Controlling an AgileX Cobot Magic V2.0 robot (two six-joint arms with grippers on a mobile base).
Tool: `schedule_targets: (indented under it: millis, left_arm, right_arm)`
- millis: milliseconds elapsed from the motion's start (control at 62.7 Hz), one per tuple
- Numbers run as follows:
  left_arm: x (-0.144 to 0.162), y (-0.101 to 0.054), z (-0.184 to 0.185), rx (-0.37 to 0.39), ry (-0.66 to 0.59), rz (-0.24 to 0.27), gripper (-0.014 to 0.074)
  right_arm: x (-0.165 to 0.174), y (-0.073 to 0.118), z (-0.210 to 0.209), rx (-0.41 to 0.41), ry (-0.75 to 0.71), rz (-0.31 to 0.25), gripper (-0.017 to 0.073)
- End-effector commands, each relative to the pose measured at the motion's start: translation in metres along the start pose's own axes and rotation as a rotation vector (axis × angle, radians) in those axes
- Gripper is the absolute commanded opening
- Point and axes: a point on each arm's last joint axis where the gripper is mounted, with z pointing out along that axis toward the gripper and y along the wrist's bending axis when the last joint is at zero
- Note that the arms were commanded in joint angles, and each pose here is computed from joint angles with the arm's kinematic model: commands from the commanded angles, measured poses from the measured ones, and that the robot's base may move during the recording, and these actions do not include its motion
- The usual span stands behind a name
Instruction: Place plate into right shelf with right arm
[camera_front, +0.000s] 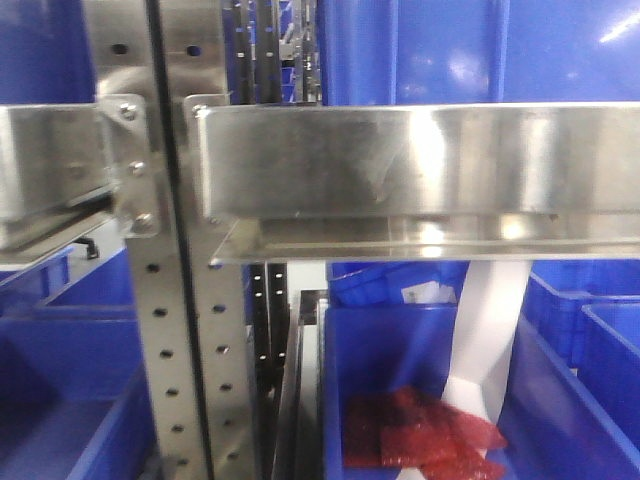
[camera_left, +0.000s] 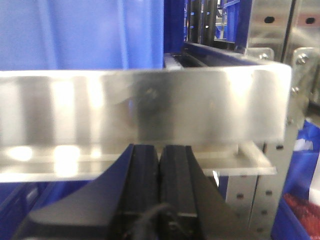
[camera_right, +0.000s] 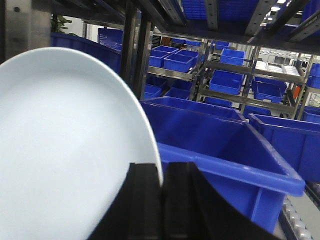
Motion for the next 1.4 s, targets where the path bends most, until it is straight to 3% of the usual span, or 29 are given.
schedule_targets:
  millis: [0,1020,1212,1387]
  left_arm:
    - [-0.005,0.001,-0.001,-0.014,-0.081,-0.006,-0.0047]
    - [-0.005,0.001,-0.001,-0.014,-0.081,-0.006,-0.0047]
    - [-0.005,0.001,-0.001,-0.014,-0.081,-0.006,-0.0047]
    - [-0.005,0.001,-0.001,-0.014,-0.081,-0.006,-0.0047]
  right_arm:
    - [-0.016,0.001,0.000,-0.011,-0.102,-0.022,0.0055]
    - [-0.017,0.001,0.001,-0.018,-0.110,-0.007,0.0055]
    - [-0.050,0.000,0.005,-0.036,-0.211,0.035,0.0055]
    - [-0.099,-0.004,0.034,-0.012,-0.190,0.041,0.0055]
